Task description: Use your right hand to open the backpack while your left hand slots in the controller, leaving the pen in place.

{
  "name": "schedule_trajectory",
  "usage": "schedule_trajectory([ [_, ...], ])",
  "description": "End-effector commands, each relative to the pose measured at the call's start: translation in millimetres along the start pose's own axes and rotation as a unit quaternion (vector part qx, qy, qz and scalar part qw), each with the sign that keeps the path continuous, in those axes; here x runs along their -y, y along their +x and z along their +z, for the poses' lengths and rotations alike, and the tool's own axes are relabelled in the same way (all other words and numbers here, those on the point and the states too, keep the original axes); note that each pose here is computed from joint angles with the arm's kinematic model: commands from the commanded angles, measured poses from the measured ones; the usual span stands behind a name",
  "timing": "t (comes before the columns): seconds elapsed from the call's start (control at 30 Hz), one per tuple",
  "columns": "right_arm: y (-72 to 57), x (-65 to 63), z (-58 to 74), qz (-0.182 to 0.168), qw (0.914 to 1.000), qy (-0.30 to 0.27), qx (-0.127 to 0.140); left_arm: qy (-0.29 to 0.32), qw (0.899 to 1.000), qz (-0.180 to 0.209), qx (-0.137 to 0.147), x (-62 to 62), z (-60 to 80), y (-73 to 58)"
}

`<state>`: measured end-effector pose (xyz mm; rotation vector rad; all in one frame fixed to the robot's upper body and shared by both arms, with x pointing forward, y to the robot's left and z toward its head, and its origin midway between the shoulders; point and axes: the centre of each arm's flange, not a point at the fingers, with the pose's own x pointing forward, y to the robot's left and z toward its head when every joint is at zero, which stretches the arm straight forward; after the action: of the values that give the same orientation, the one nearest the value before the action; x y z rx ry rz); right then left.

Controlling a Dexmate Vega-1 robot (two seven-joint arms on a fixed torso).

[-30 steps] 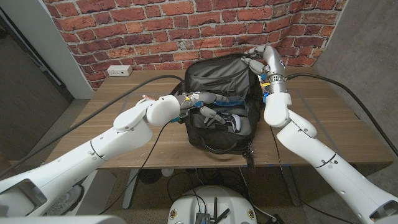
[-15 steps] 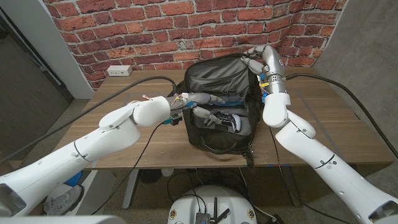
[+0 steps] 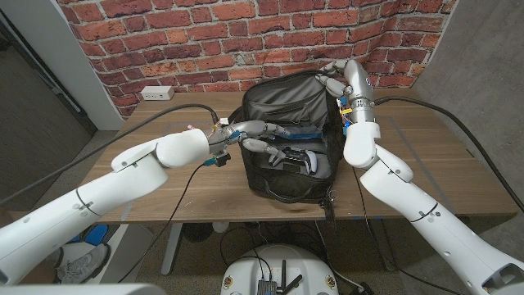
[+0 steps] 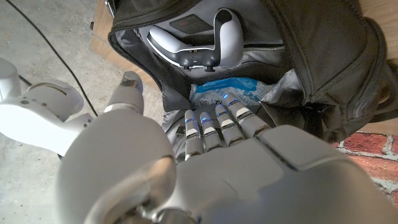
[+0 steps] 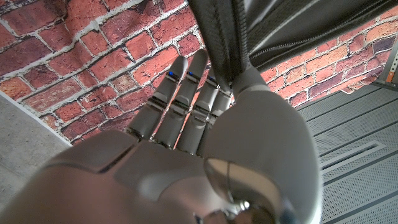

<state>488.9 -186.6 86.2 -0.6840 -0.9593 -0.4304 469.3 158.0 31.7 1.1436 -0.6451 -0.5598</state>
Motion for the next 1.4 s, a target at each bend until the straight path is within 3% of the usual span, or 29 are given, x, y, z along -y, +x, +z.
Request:
schedule_trajectory([
  [0.03, -0.2, -1.5, 0.3, -0.006, 1.0000, -0.004, -0.004, -0.090, 0.996, -0.004, 0.022, -15.9, -18.0, -17.3],
  [0.33, -1.5, 0.2, -1.5, -0.009, 0.9998, -0.013, -0.013, -0.148, 0.989, -0.011, 0.020, -20.5, -32.2, -27.2],
  [0.57, -0.8, 2.9, -4.4, -0.010, 0.9996, -0.016, -0.021, -0.212, 0.977, -0.009, 0.019, -22.9, -43.3, -35.6],
  [0.83, -4.2, 6.0, -7.6, -0.013, 0.9993, -0.011, -0.033, -0.263, 0.964, -0.014, 0.026, -25.6, -50.7, -36.7],
  [1.1, -9.6, 8.7, -10.8, 0.001, 0.9990, -0.012, -0.044, -0.340, 0.940, -0.011, 0.037, -24.4, -68.5, -41.0],
  [1.4, -11.2, 8.8, -7.6, 0.011, 0.9990, -0.012, -0.041, -0.355, 0.935, -0.001, 0.009, -32.0, -80.9, -55.0],
])
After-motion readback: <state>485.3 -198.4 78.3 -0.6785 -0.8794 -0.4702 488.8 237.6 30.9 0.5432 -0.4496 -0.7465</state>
